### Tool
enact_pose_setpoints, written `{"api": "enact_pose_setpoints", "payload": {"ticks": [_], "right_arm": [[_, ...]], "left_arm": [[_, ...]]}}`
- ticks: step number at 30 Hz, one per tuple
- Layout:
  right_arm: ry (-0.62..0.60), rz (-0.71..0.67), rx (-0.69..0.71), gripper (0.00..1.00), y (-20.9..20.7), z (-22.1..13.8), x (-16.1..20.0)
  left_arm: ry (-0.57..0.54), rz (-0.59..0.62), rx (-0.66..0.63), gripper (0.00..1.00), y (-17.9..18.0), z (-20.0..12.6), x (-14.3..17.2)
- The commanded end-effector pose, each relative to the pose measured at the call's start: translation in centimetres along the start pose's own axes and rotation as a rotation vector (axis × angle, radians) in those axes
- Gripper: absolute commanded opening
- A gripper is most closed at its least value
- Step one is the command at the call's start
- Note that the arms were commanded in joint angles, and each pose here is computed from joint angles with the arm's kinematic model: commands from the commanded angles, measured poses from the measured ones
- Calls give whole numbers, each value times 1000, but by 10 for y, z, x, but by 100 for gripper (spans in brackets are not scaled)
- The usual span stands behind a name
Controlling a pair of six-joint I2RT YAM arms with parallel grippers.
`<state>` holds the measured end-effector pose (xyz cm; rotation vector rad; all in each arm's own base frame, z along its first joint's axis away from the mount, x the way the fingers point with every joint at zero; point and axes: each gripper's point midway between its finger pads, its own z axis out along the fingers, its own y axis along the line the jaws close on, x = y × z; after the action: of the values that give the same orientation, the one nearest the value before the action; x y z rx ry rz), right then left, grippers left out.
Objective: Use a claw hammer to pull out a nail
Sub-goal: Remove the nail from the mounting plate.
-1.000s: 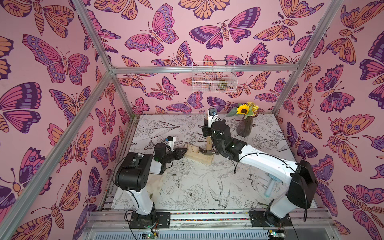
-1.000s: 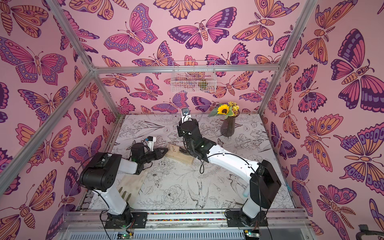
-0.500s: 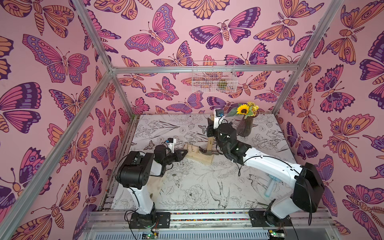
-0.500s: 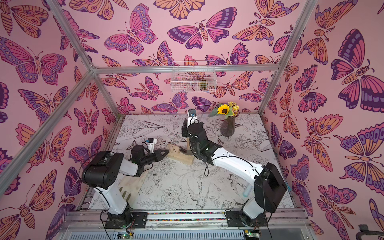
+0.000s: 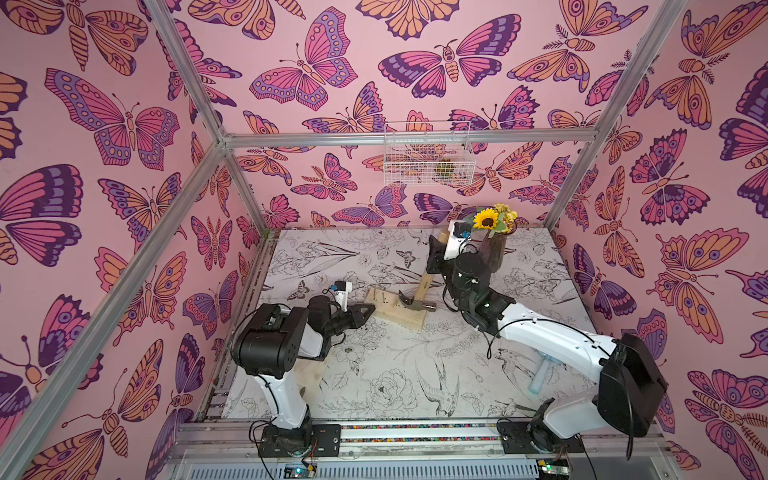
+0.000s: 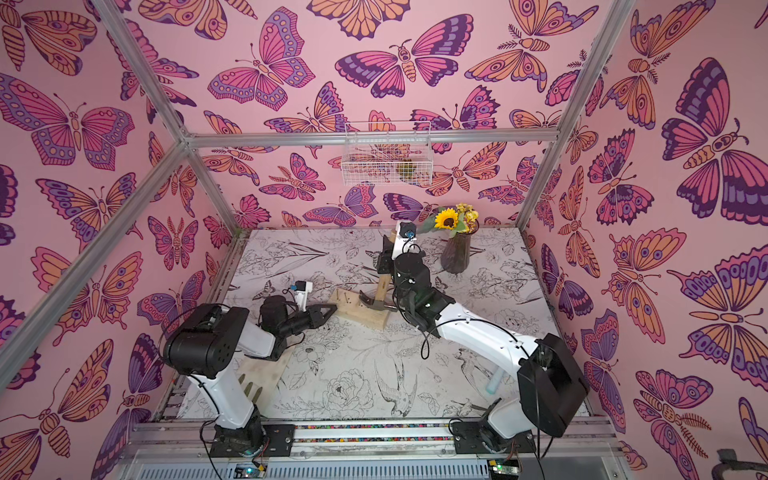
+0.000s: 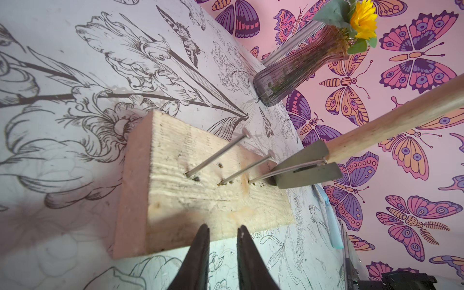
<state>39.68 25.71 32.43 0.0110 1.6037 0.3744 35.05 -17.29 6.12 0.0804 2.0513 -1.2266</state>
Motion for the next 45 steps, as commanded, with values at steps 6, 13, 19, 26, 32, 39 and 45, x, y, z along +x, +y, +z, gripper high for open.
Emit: {"api": "enact_pose_setpoints", "payload": {"ticks": [6, 13, 19, 26, 32, 39, 45], "right_arm": [[158, 113, -45, 0, 0, -5, 62], [123, 208, -60, 0, -14, -10, 65], [83, 263, -53, 0, -27, -17, 64], [52, 298, -47, 0, -37, -18, 52], [40, 289, -63, 0, -31, -15, 18], [61, 243, -87, 0, -24, -14, -16], [112, 209, -115, 0, -22, -12, -20]], "left_arm": [[25, -38, -12, 22, 3, -8, 18], [25, -33, -8, 23, 0, -9, 17], [26, -30, -16, 22, 1, -10, 17], [10, -4, 3, 23, -9, -13, 10], [-32, 81, 24, 33, -29, -23, -3], [-41, 292, 135, 47, -58, -29, 4], [2, 403, 239, 44, -72, -21, 23]]}}
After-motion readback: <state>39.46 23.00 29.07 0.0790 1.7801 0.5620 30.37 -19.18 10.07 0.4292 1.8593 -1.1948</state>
